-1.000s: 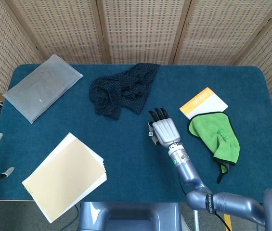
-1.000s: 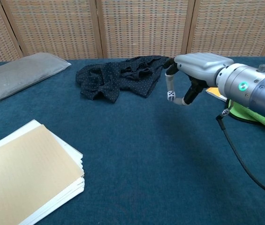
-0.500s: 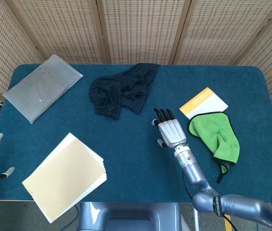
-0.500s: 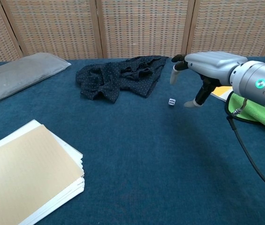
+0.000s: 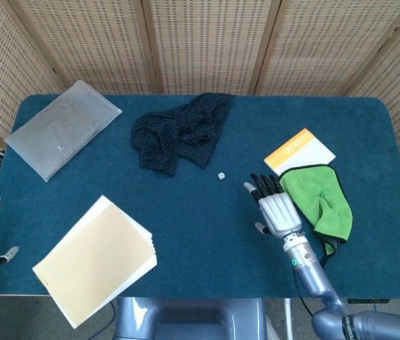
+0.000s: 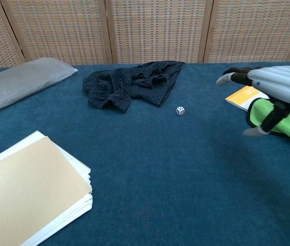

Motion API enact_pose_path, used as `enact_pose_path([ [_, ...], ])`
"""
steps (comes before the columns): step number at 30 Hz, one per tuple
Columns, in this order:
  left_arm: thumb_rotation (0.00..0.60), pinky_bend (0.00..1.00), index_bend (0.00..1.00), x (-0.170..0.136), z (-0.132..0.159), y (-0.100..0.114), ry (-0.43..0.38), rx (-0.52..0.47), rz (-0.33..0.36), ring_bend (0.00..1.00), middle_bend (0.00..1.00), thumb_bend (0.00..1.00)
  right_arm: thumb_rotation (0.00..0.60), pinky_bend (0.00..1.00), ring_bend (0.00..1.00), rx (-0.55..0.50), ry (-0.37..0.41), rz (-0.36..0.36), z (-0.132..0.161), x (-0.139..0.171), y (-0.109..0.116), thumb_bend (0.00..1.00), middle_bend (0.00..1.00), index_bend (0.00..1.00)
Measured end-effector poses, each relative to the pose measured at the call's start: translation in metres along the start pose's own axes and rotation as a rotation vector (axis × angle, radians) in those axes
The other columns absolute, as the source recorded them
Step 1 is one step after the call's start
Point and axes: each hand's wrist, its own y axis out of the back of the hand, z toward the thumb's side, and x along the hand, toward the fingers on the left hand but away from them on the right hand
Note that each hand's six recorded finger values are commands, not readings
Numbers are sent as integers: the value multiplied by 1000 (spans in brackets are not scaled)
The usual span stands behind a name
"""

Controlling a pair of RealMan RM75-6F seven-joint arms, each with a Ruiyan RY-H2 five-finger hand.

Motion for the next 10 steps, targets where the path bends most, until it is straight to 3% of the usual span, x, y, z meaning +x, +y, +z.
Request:
enact_pose_path([
  [10,600,0,0,-4,4,-3,1,30,3,0,0,0,600,0,0,7,-77,-85,-61,93,-7,320,0,0],
])
